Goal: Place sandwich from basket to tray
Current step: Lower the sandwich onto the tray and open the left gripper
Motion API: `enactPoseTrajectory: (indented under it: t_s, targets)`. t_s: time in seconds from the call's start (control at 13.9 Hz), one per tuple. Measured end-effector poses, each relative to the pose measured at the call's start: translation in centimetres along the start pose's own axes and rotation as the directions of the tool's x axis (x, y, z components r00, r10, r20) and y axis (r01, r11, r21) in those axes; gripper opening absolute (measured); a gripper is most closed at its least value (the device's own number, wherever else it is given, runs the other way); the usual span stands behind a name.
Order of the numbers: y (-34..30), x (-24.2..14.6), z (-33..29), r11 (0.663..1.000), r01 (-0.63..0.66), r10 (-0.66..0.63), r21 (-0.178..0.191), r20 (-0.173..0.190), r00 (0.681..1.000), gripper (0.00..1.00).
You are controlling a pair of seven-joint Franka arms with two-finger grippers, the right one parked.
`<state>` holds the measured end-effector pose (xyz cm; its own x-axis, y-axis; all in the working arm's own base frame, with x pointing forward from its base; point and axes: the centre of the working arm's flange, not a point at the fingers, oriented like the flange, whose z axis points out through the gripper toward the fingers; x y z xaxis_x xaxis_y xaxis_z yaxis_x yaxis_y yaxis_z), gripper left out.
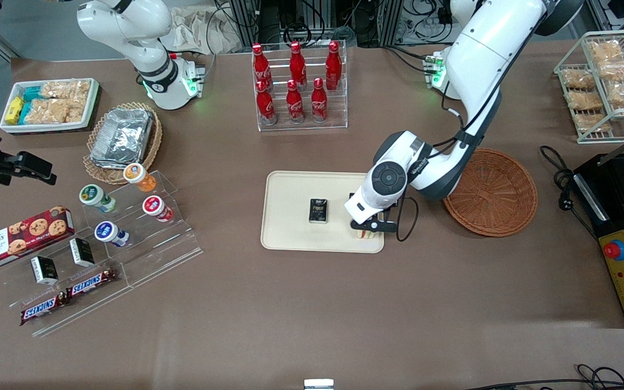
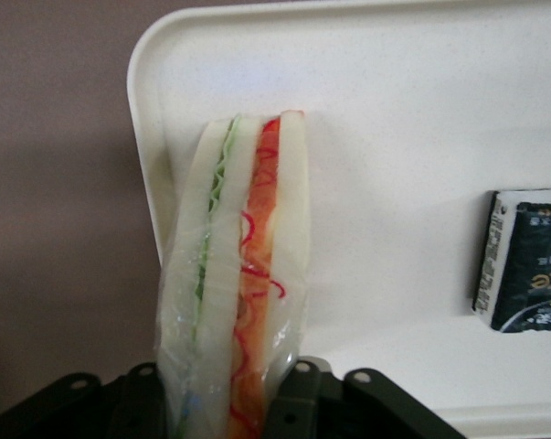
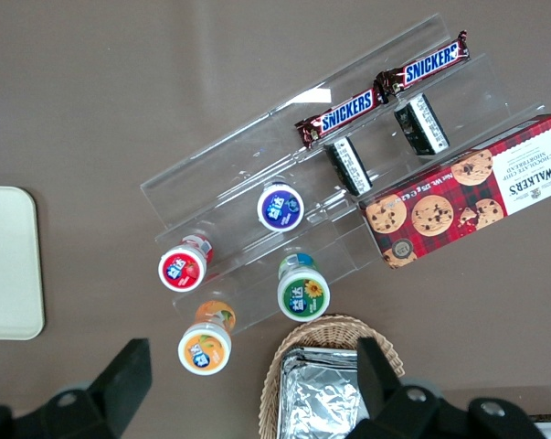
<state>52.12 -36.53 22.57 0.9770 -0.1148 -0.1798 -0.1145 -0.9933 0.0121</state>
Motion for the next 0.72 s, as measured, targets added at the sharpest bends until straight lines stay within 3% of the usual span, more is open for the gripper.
enactPoseTrajectory:
  t_s: [0.36, 0.58, 0.72]
  targets:
    - [0.2, 1.1, -2.1, 0.999, 0.052, -0.053, -0.014, -0.045, 0.998, 0.97]
    - [0.4, 1.3, -5.3, 0.987, 0.156, -0.159, -0.041, -0.093, 0.983, 1.00]
    - [0.5, 1.0, -8.5, 0.957, 0.280, -0.288, -0.074, -0.130, 0.949, 1.00]
